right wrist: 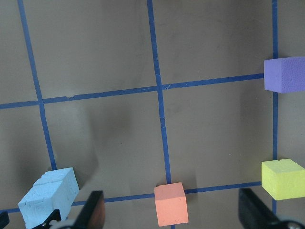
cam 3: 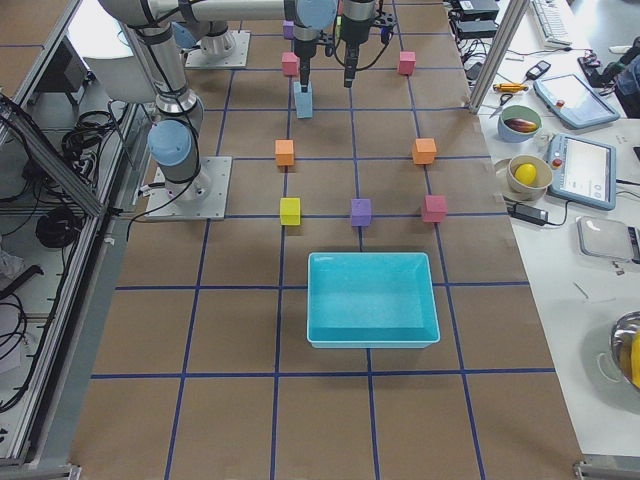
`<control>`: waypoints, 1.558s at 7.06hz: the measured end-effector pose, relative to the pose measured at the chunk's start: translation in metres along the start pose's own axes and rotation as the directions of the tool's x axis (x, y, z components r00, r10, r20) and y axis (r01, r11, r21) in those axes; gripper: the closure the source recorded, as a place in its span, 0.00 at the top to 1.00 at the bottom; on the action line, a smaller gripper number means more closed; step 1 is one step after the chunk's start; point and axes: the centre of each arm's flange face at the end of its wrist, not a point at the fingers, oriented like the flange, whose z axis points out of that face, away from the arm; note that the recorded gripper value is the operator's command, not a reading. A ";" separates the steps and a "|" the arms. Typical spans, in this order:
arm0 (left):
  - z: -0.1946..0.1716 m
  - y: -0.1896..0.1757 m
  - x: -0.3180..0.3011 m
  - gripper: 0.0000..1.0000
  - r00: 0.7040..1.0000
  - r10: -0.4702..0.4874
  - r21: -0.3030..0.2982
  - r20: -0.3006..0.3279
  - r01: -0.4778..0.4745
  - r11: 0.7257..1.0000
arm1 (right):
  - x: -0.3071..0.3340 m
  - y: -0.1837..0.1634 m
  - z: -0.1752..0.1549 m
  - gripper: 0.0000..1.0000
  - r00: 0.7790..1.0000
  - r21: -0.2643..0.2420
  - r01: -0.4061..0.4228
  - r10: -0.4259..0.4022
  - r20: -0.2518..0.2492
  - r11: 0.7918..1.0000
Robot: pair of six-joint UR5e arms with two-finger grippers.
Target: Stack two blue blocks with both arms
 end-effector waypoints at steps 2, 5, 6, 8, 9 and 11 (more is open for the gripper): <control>-0.029 -0.012 -0.007 1.00 1.000 -0.001 0.046 -0.022 0.002 0.999 | 0.000 0.000 0.001 1.00 1.000 -0.001 0.000 0.000 -0.001 1.000; -0.080 -0.042 -0.076 1.00 0.997 0.082 0.066 -0.012 -0.081 0.995 | 0.000 -0.001 0.001 1.00 1.000 0.000 0.000 0.000 0.001 1.000; -0.101 -0.049 -0.110 1.00 0.994 0.105 0.058 0.000 -0.105 0.993 | 0.000 -0.001 0.000 1.00 1.000 0.001 -0.002 0.002 0.001 1.000; -0.175 -0.049 -0.151 1.00 0.992 0.120 0.049 0.049 -0.122 0.991 | 0.000 0.001 -0.003 1.00 1.000 0.007 -0.006 0.006 0.001 1.000; -0.220 -0.055 -0.163 1.00 0.993 0.104 0.057 0.062 -0.108 0.993 | 0.000 0.002 -0.004 1.00 1.000 0.010 -0.006 0.006 0.003 1.000; -0.271 -0.072 -0.174 1.00 0.995 0.070 0.091 0.068 -0.076 0.993 | 0.000 0.003 -0.004 1.00 1.000 0.008 -0.007 0.007 0.002 1.000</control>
